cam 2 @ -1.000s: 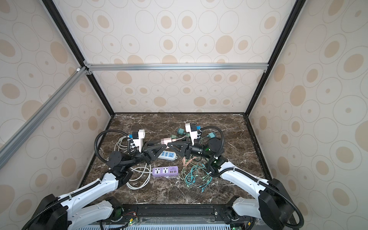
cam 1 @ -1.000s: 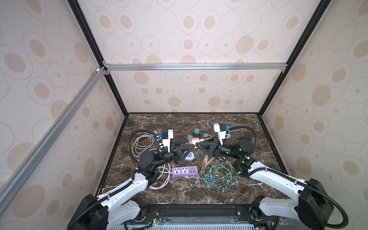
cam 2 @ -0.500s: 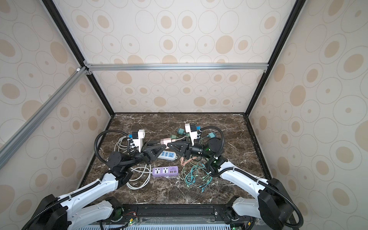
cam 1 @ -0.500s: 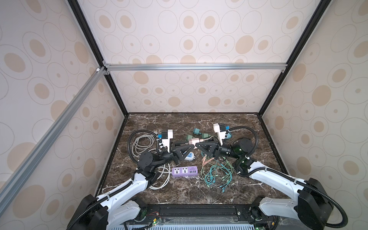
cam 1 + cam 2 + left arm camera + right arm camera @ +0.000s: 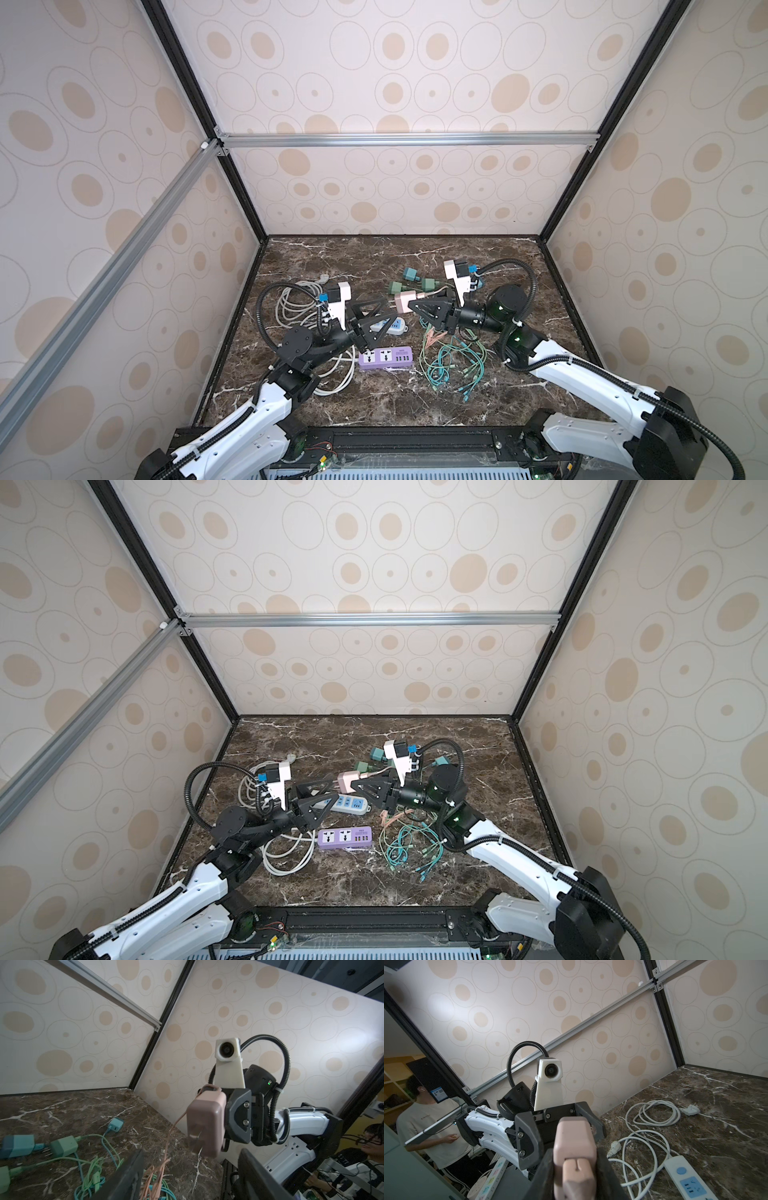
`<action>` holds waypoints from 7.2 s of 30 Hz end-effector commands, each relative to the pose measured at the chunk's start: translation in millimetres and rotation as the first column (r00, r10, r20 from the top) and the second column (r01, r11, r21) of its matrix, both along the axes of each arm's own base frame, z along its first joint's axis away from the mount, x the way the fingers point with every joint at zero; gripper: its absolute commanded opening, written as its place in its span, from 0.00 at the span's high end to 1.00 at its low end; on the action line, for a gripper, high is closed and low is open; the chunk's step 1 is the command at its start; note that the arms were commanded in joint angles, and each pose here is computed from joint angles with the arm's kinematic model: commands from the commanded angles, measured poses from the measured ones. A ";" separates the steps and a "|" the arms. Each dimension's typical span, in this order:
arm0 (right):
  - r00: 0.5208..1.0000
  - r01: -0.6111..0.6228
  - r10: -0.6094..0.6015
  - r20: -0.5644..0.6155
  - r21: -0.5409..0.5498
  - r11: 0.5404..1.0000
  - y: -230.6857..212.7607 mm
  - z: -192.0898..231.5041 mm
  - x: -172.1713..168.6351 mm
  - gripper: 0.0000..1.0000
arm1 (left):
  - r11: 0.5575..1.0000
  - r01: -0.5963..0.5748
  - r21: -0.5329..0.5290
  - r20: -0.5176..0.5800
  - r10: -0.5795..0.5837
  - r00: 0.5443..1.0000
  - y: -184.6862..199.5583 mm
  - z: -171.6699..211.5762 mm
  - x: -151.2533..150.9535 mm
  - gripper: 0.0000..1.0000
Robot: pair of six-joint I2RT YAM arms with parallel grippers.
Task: Insert the plug
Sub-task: 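Carry the pink charger with the right gripper toward the white power strip, then align the pink charger's prongs over a blue socket with the right gripper, then push the pink charger down into the socket with the right gripper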
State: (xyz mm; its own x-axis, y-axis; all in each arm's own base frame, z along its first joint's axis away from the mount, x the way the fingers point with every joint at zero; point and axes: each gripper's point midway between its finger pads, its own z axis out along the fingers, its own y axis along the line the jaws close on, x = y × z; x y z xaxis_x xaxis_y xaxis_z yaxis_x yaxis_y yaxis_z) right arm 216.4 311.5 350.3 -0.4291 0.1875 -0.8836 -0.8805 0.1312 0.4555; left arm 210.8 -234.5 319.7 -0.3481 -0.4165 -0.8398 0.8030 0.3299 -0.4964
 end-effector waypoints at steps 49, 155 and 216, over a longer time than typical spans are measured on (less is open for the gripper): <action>0.999 -0.020 -0.002 -0.033 -0.650 0.760 118.3 -167.4 230.8 0.99 | 0.764 -0.484 0.427 -0.389 0.638 0.665 117.1 -183.5 46.5 0.21; 0.951 -0.080 0.307 0.022 -0.946 0.315 121.1 -275.5 117.1 0.98 | 0.781 -0.277 0.560 -0.529 0.595 0.605 126.9 -277.7 136.8 0.75; 0.955 0.039 0.271 0.122 -0.955 0.293 123.2 -262.8 123.9 0.74 | 0.773 -0.366 0.518 -0.464 0.613 0.639 139.9 -232.1 124.3 0.63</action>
State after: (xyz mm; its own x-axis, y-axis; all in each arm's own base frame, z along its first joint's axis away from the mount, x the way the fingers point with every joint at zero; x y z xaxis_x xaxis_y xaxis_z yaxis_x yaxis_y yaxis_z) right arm 342.0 439.8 81.9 -0.1253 -0.8723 -0.4727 -0.9749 0.1965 -0.1042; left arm 338.2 -101.6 83.6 -0.6473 -0.4048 -0.6459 0.0702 0.8121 -0.5793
